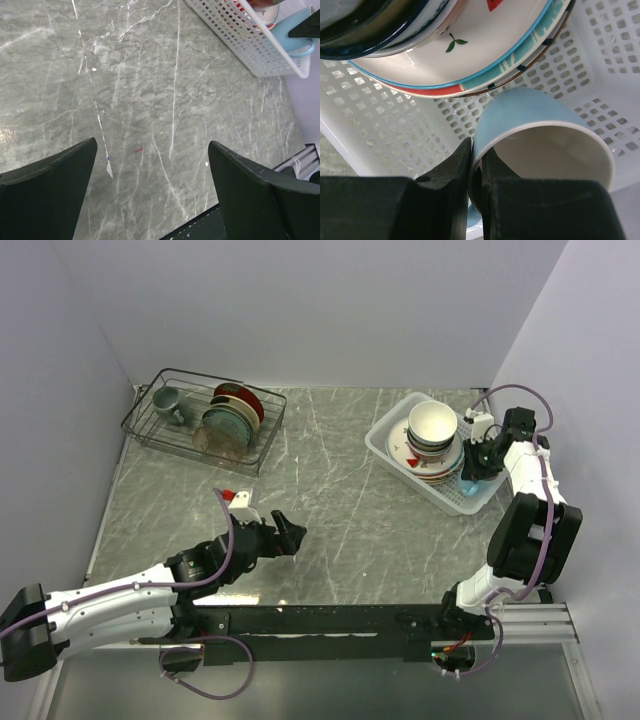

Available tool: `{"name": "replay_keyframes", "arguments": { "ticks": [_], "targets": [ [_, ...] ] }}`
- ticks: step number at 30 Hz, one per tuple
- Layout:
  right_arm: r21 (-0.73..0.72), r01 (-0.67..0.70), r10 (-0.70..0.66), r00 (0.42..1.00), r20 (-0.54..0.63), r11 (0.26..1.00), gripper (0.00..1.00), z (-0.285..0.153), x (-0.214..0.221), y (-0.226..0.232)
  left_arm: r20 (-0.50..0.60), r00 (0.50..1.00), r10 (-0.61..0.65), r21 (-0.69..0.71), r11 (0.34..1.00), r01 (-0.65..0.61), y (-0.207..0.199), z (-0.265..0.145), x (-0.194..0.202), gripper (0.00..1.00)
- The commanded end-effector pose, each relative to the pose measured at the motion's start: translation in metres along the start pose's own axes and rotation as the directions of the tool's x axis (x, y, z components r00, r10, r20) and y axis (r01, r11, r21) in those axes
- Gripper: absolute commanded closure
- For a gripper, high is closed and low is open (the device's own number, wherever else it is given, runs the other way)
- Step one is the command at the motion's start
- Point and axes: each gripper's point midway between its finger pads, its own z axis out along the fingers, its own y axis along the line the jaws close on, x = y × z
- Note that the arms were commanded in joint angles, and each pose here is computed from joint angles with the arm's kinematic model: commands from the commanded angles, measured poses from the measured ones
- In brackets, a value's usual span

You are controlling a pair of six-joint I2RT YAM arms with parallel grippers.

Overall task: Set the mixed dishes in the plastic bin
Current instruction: Place the cup in the plastic bin.

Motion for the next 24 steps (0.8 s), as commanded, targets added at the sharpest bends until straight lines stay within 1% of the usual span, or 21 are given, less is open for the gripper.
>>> {"name": "replay_keyframes", "arguments": {
  "ticks": [1,3,7,12,13,14,16,17,18,19,20,21,22,24],
  "targets": [
    [-0.039,-0.007,0.008,1.000,0.019,0.999,0.88,0.004,-0.004,0.003,0.029,1.000,0.003,0.013,1.000,-0.003,-0.007,0.002,-0.009,0.01],
    [-0.057,-0.014,0.015,1.000,0.002,0.998,0.83,0.007,0.002,0.006,0.028,1.000,0.000,0.016,1.000,-0.001,-0.007,0.002,-0.010,0.01],
    [-0.084,-0.023,0.021,1.000,-0.023,0.996,0.78,0.011,0.008,0.011,0.036,0.999,-0.014,0.029,0.999,0.013,-0.010,-0.002,-0.014,0.01],
    [-0.070,0.000,0.001,1.000,0.003,0.998,0.56,-0.004,0.001,0.014,0.045,0.999,-0.025,0.035,0.999,0.023,-0.010,-0.010,-0.020,0.01],
    [-0.054,0.014,-0.013,1.000,0.029,0.998,0.53,-0.014,-0.006,0.013,0.051,0.998,-0.025,0.037,0.999,0.023,-0.011,-0.012,-0.023,0.01],
    [-0.048,0.016,-0.014,0.999,0.029,0.999,0.48,-0.020,-0.007,0.014,0.055,0.998,-0.023,0.039,0.999,0.021,-0.012,-0.013,-0.026,0.01],
    [-0.005,0.039,-0.039,0.996,0.075,0.999,0.42,-0.041,-0.020,0.011,0.081,0.997,-0.007,0.044,0.999,0.003,-0.015,-0.018,-0.037,0.01],
    [0.007,0.042,-0.042,0.996,0.084,0.999,0.41,-0.049,-0.023,0.012,0.078,0.997,0.016,0.030,0.999,-0.018,-0.012,-0.020,-0.038,0.01],
    [0.038,0.055,-0.059,0.991,0.117,0.998,0.41,-0.065,-0.031,0.011,0.100,0.995,0.024,0.029,0.999,-0.027,-0.017,-0.024,-0.049,0.01],
    [0.055,0.057,-0.064,0.989,0.135,0.997,0.37,-0.074,-0.034,0.010,0.112,0.992,0.063,0.018,0.998,-0.065,-0.017,-0.027,-0.057,0.01],
    [0.066,0.058,-0.068,0.987,0.148,0.996,0.37,-0.083,-0.035,0.011,0.119,0.988,0.094,-0.015,0.996,-0.093,-0.013,-0.030,-0.062,0.01],
    [0.099,0.070,-0.087,0.978,0.187,0.993,0.36,-0.100,-0.042,0.013,0.143,0.984,0.103,-0.012,0.995,-0.102,-0.020,-0.036,-0.077,0.01],
    [0.112,0.071,-0.093,0.974,0.205,0.991,0.33,-0.110,-0.043,0.013,0.155,0.977,0.144,-0.020,0.990,-0.142,-0.022,-0.039,-0.085,0.01],
    [0.145,0.084,-0.121,0.957,0.263,0.986,0.30,-0.134,-0.048,0.021,0.190,0.968,0.167,-0.034,0.986,-0.163,-0.028,-0.049,-0.107,0.01]
  ]
}}
